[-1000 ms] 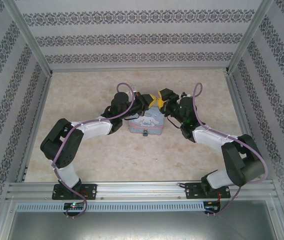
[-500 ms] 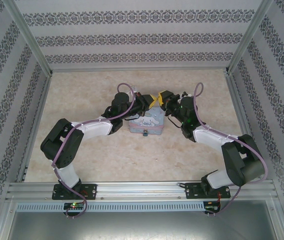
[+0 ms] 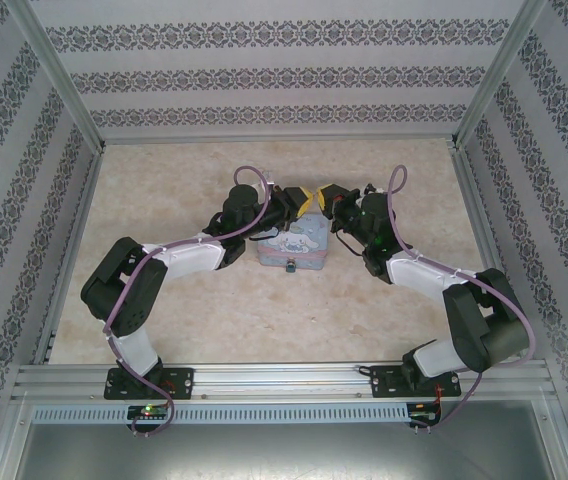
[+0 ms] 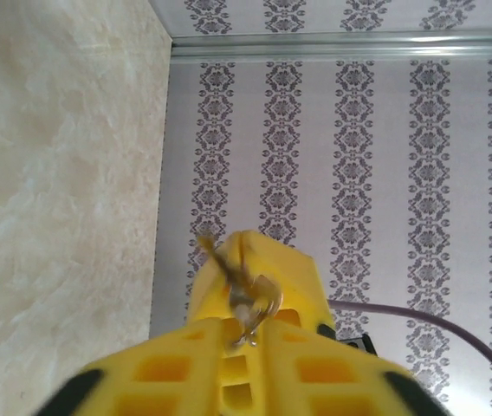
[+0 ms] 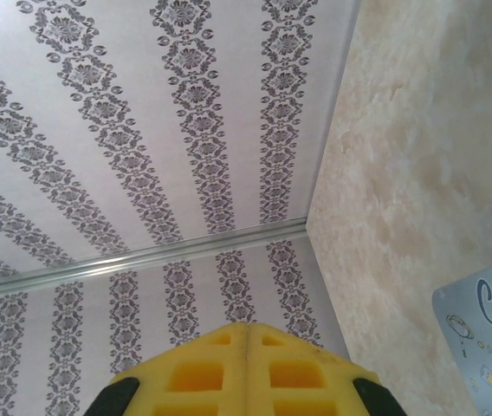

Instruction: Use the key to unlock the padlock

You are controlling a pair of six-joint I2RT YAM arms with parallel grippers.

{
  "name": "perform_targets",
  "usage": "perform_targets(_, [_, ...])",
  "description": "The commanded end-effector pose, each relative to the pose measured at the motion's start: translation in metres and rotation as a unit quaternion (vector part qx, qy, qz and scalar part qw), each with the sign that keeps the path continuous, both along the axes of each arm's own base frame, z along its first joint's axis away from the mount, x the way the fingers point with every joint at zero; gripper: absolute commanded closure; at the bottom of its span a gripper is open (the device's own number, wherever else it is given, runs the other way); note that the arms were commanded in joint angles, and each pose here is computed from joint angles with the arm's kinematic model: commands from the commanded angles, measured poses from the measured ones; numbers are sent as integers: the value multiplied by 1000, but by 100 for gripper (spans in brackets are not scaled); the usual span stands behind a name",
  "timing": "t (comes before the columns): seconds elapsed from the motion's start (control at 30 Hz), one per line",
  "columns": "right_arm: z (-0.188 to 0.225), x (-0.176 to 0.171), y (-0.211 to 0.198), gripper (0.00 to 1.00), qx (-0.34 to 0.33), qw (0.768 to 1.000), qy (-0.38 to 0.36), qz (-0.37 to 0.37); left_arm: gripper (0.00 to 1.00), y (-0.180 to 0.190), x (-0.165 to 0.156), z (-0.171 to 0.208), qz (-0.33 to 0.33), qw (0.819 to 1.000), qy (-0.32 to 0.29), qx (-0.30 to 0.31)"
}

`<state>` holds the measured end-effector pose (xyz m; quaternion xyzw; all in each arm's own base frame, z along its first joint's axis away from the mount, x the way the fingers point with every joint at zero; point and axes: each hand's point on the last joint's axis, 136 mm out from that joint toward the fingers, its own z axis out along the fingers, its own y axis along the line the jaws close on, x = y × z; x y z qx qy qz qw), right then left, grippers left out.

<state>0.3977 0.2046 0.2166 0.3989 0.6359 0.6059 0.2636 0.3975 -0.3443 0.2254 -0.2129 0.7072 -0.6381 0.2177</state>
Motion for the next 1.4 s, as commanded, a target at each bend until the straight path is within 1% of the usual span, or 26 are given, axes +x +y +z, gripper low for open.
perform_targets(0.0, [20, 3, -5, 100, -2, 999, -36, 1, 50, 3, -6, 5, 8, 1000, -5, 7])
perform_targets(0.03, [21, 3, -7, 100, -5, 999, -38, 0, 40, 6, -6, 6, 13, 1000, -4, 10])
perform_targets(0.07, [23, 3, -9, 100, -6, 999, -41, -1, 35, 8, -7, 7, 18, 1000, -3, 11])
perform_targets(0.13, [20, 2, -12, 100, -13, 999, -34, 1, 26, 14, -8, 8, 29, 999, 5, 13])
perform_targets(0.23, [23, 1, -13, 100, -17, 999, -36, 5, 19, 19, -8, 7, 44, 999, 30, 1])
perform_targets(0.33, [27, 0, -10, 100, -22, 999, -38, 13, 16, 18, -3, 5, 58, 996, 64, -35])
perform_targets(0.5, [34, 0, -3, 100, -28, 998, -45, 21, 14, 10, 7, 5, 67, 984, 118, -120])
perform_targets(0.63, [36, 2, 4, 100, -30, 998, -46, 26, 14, 2, 12, 11, 67, 975, 141, -157])
perform_targets(0.73, [37, 3, 10, 100, -30, 998, -46, 28, 14, -1, 13, 13, 72, 971, 151, -173])
perform_targets(1.0, [32, 5, 29, 100, -35, 998, -41, 42, 14, -5, 22, 24, 77, 961, 148, -219])
perform_targets(1.17, [23, 4, 29, 100, -36, 998, -33, 41, 16, -4, 24, 26, 81, 959, 146, -228])
perform_targets(1.27, [22, 2, 24, 100, -37, 998, -32, 37, 19, -2, 24, 21, 88, 959, 148, -225])
perform_targets(1.37, [20, 0, 18, 100, -38, 998, -31, 32, 25, 0, 25, 14, 94, 959, 150, -224])
